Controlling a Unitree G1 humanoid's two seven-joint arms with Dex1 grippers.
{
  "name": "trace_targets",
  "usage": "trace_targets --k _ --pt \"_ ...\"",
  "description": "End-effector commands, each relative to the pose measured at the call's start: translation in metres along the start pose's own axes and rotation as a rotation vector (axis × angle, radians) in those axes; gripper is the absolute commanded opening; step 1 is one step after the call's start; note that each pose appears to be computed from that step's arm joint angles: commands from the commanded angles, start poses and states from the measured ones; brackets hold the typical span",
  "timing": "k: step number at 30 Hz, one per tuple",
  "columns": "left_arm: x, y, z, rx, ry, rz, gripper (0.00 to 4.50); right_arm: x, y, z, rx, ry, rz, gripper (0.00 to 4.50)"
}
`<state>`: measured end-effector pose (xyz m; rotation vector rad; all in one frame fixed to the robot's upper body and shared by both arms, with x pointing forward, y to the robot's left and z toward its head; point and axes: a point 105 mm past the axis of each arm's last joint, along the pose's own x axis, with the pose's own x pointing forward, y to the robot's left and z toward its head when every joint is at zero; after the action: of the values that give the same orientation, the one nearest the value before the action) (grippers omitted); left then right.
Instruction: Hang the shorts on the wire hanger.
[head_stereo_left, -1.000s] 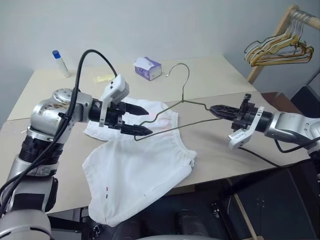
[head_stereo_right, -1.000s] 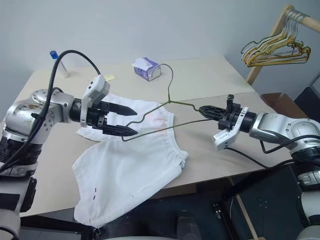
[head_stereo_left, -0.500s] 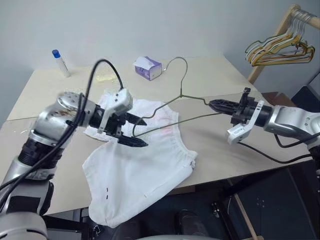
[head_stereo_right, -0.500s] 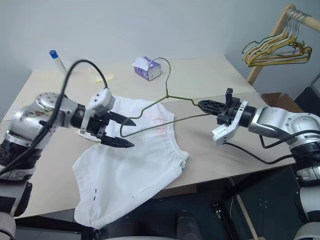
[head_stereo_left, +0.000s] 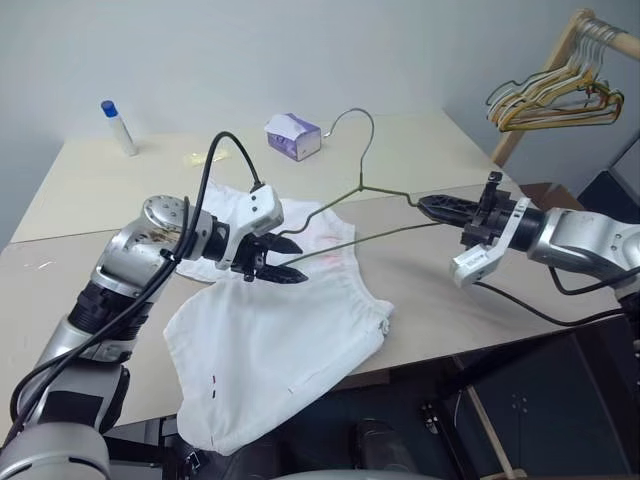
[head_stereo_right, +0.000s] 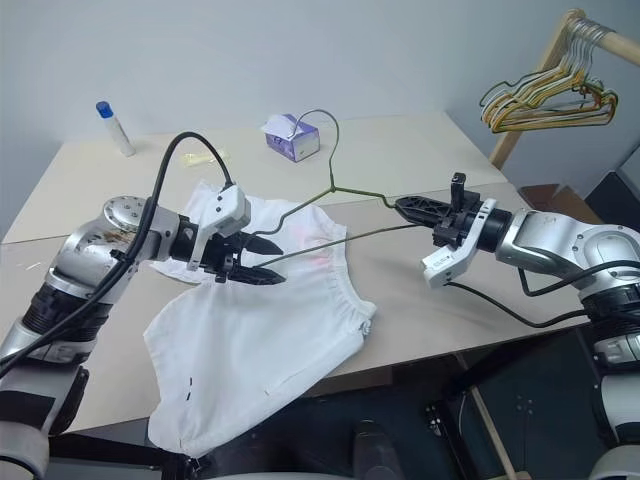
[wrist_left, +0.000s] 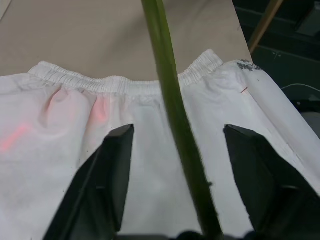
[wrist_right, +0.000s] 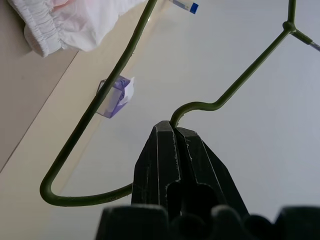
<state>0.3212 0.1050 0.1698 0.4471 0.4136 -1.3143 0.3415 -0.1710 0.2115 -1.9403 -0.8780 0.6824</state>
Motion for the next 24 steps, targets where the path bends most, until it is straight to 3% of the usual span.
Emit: trace_targets --k 1,6,11,14,19,24 --pt "0.0 0.004 0.008 0.036 -0.024 0.028 1.58 -0.007 -0.024 -0.014 -0.037 0.063 -0.07 0.0" --pt "-0.001 0.006 0.01 0.05 -0.033 0.035 0.03 -0.01 -0.025 -0.013 -0.035 0.072 -0.065 0.0" --pt "-0.002 0.008 0.01 0.09 -0.037 0.049 0.03 -0.012 -0.028 -0.009 -0.005 0.066 -0.072 0.0" --pt "-0.004 0.011 0.009 0.122 -0.039 0.081 0.0 -0.012 -0.027 -0.001 0.058 0.034 -0.08 0.7" --pt "-0.008 0.026 0.004 0.175 -0.02 0.188 0.0 -0.014 -0.025 0.017 0.246 -0.046 -0.065 2.43" --pt "-0.013 0.031 0.006 0.403 -0.087 0.26 0.0 -0.018 -0.047 0.026 0.625 -0.093 -0.033 4.14"
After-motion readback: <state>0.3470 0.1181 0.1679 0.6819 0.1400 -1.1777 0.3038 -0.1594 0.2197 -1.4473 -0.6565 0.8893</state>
